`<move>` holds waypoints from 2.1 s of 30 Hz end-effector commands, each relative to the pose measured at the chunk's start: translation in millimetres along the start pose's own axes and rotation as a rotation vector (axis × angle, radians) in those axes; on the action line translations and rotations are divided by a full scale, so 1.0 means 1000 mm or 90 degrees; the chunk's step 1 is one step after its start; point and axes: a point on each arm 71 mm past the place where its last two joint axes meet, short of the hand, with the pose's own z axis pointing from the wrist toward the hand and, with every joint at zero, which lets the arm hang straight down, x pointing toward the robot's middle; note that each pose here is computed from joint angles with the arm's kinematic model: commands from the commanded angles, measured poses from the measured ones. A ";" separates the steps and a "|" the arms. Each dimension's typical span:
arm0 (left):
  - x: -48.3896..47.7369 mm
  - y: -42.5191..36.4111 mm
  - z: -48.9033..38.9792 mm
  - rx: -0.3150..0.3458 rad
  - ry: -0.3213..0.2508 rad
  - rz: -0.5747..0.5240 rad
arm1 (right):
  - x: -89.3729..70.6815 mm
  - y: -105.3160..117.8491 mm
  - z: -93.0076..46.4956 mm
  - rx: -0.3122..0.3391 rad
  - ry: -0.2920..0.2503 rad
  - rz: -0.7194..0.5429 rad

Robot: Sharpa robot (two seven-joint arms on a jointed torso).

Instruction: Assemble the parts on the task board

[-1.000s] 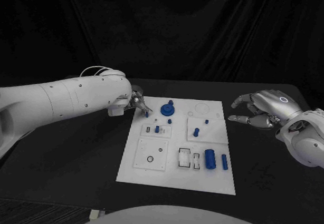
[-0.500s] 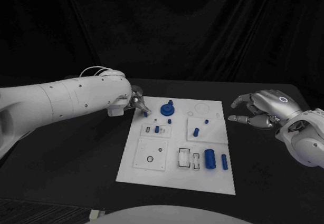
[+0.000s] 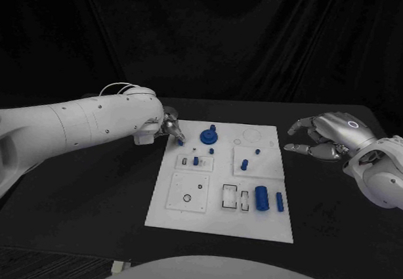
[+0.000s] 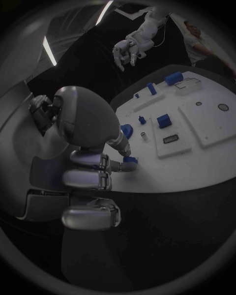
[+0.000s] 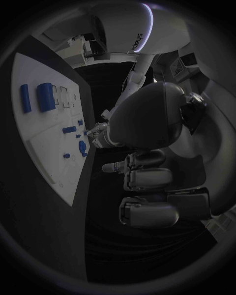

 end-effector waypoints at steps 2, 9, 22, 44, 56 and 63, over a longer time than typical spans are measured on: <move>0.0012 -0.0004 0.0001 0.011 0.006 0.001 | 0.001 -0.001 0.000 0.007 0.003 -0.001; 0.0006 0.0009 -0.0005 0.017 0.001 -0.002 | 0.001 -0.001 0.000 0.008 0.004 -0.001; 0.0013 0.0035 -0.0053 0.046 -0.016 -0.011 | 0.001 -0.001 0.000 0.010 0.005 -0.001; 0.0250 0.0107 -0.0399 0.074 0.020 -0.063 | 0.001 -0.002 -0.001 0.014 0.006 -0.002; 0.0336 0.0058 -0.0459 0.086 0.007 -0.063 | 0.001 -0.002 0.000 0.012 0.006 -0.001; 0.0351 0.0051 -0.0450 0.086 0.002 -0.066 | 0.002 -0.002 0.000 0.012 0.007 -0.001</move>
